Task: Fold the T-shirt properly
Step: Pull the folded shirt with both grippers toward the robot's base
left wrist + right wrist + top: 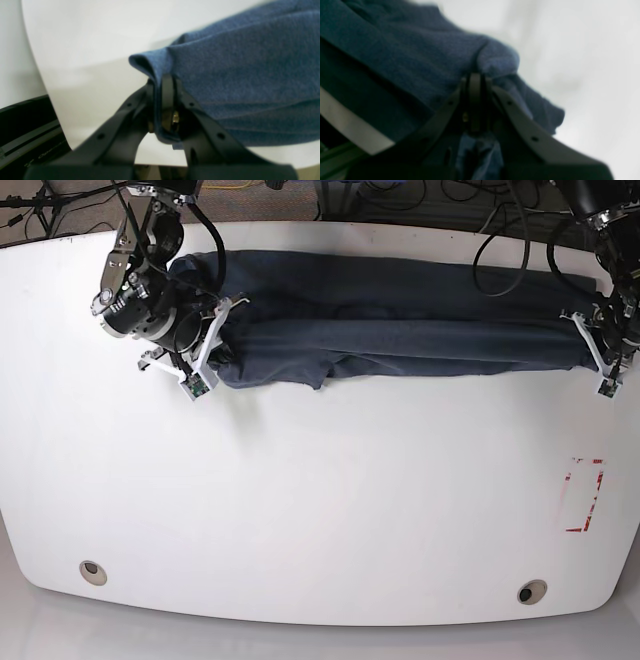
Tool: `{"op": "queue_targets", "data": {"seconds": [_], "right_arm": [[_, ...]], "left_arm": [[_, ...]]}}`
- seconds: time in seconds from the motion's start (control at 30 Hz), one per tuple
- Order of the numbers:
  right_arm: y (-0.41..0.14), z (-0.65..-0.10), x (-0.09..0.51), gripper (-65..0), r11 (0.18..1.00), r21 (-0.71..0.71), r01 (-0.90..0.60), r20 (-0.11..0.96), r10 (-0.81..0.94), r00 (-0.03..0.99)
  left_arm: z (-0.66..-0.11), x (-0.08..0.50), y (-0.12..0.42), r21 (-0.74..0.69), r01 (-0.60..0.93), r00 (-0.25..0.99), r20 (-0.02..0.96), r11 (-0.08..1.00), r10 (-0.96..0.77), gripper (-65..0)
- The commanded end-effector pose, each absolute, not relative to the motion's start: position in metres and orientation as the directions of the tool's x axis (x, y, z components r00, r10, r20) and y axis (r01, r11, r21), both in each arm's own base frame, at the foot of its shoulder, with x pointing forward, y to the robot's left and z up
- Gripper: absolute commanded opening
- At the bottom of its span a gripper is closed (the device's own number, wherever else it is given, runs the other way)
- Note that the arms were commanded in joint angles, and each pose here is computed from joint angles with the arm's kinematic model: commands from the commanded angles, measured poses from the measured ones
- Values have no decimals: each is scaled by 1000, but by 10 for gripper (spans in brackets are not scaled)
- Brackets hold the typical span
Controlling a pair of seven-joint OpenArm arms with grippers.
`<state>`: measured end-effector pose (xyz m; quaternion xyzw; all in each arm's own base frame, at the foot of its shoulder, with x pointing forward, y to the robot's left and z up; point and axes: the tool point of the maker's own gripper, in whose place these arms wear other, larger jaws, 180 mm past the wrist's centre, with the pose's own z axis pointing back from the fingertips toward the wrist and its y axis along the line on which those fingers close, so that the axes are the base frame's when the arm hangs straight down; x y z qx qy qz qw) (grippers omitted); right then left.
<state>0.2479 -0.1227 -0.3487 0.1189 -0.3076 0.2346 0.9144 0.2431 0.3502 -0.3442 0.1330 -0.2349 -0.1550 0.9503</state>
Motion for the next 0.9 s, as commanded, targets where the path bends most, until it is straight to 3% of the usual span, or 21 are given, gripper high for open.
{"op": "queue_targets", "data": {"seconds": [0.0,0.67,0.87], "right_arm": [[-122,-343,246,-650,857,75,-510,638,352,685],[-135,-366,211,-650,852,90,-516,550,390,739],[-139,-369,206,-650,851,85,-518,534,400,745]], "left_arm": [[-334,240,364,375,228,846,380,899,-373,-633],[-363,217,345,336,339,855,281,879,-437,-629],[-367,209,348,345,348,861,250,872,-442,-576]]}}
